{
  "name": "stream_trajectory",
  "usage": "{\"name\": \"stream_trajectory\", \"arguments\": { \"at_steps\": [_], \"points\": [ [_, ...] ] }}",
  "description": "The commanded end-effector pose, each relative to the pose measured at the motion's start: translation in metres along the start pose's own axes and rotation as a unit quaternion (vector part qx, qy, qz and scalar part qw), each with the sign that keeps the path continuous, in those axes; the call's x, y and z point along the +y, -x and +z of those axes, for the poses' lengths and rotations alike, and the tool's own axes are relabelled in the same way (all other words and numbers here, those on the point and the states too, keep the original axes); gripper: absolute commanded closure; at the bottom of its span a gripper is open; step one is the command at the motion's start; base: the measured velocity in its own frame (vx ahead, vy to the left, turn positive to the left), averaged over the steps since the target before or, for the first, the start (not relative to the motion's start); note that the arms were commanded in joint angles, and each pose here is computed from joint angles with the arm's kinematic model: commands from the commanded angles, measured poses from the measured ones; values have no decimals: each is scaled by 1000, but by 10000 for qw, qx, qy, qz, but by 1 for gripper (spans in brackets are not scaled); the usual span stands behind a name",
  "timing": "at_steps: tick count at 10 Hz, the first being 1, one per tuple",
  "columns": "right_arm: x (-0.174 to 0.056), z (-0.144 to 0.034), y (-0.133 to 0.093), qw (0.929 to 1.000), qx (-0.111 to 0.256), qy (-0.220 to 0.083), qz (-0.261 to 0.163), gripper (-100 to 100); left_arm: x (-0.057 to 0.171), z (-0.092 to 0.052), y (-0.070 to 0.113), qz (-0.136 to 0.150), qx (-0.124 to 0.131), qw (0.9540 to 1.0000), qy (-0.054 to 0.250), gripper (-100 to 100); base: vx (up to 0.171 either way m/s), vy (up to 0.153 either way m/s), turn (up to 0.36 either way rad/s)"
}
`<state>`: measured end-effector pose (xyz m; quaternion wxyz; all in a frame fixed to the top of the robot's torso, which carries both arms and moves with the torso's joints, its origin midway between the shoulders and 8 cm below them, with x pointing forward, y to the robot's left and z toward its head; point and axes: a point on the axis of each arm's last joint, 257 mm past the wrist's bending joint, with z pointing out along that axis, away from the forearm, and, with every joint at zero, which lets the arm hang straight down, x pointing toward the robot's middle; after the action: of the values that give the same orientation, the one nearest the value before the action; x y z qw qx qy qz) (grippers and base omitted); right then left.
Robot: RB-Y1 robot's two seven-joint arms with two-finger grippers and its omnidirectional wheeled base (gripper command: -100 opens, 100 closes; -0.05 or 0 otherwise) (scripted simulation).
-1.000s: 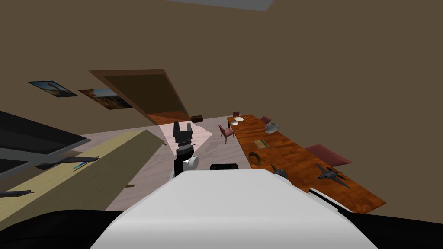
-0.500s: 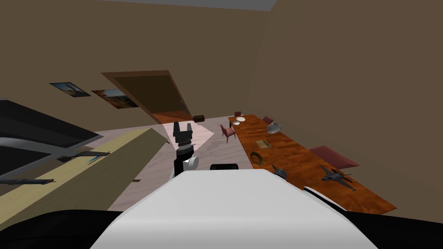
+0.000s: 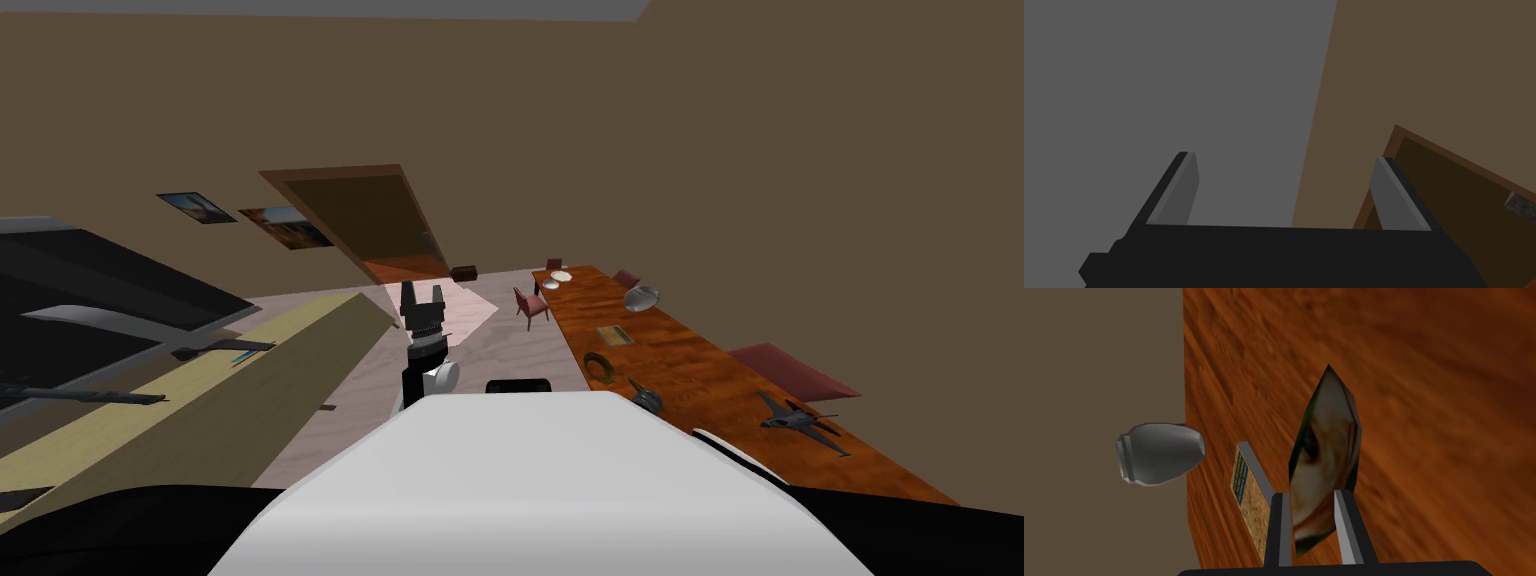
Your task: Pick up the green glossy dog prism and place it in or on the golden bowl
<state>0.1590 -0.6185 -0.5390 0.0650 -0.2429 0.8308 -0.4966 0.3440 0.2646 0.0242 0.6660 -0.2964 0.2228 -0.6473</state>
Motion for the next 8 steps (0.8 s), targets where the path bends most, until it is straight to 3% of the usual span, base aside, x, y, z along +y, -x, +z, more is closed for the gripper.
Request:
{"name": "stream_trajectory", "arguments": {
  "at_steps": [1,8],
  "points": [
    [-4,-4,1,9997,38,-173,-191,100,0,0,0,0,0,10000,0,0,5,56,108],
    [-14,-17,3,9938,169,-647,-883,100,0,0,0,0,0,10000,0,0,22,56,101]
  ]
}}
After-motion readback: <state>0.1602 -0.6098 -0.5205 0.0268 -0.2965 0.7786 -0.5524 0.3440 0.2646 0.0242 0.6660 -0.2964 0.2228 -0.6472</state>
